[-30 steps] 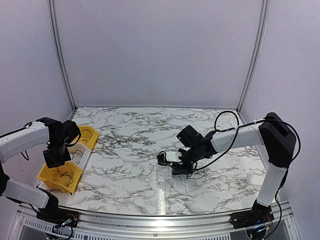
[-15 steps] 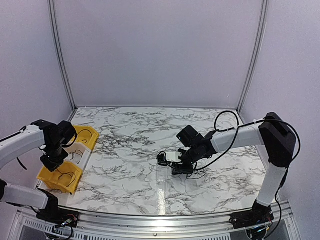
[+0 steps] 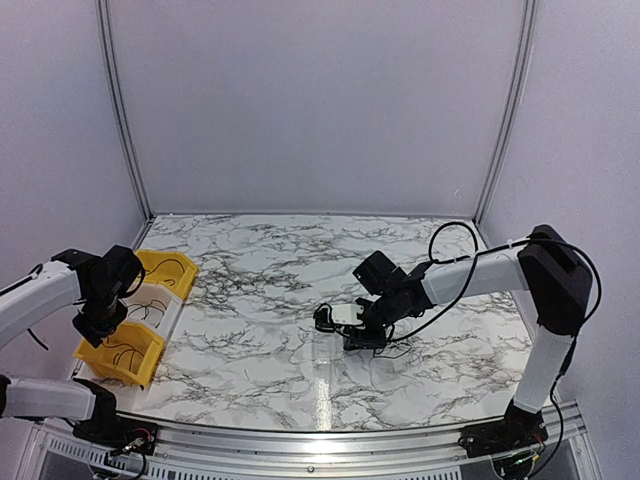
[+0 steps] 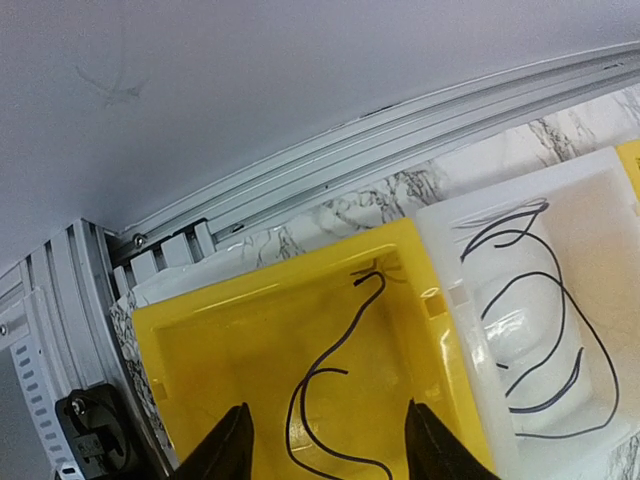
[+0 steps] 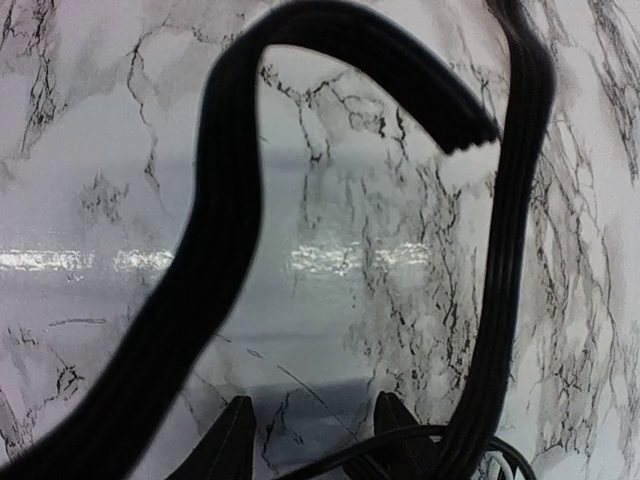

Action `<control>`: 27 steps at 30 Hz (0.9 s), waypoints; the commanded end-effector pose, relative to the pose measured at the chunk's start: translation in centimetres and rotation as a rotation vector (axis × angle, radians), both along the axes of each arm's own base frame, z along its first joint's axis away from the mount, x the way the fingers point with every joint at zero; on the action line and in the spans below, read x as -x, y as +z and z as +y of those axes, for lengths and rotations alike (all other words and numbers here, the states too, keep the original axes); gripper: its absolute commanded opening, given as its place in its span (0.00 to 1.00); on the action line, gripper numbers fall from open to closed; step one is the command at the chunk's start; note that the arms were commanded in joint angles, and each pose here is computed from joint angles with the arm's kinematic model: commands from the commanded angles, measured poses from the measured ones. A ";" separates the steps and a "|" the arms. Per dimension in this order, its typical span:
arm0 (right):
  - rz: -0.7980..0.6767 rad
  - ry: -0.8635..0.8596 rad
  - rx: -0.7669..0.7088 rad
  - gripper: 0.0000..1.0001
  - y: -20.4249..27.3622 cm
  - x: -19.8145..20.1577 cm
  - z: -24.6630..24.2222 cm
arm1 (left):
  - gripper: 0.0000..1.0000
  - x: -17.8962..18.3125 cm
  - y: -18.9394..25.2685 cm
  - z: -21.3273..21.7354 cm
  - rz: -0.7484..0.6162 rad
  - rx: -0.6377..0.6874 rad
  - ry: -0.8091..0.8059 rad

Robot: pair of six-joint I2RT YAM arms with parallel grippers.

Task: Untangle the cables

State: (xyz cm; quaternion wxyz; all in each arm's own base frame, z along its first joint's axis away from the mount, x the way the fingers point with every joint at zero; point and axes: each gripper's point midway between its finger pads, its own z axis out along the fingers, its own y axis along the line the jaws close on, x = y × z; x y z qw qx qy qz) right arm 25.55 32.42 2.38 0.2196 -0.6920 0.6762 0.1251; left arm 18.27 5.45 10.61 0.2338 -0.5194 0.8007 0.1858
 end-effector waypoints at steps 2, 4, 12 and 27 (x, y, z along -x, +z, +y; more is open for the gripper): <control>0.097 0.025 0.124 0.42 -2.8 3.1 -2.4 | 0.63 -2.6 3.6 0.5 -0.053 -0.074 -0.083; 0.098 0.025 0.124 0.42 -2.8 3.1 -2.4 | 0.73 -3.8 5.2 0.3 -0.071 -0.088 -0.132; 0.041 -0.020 0.058 0.43 0.0 1.6 -1.6 | 0.99 -11.1 12.2 -5.9 -0.121 -0.065 -0.592; -0.045 -0.244 -0.191 0.57 12.2 -3.5 -5.7 | 0.99 -21.2 19.7 -27.7 -0.585 -0.160 -1.402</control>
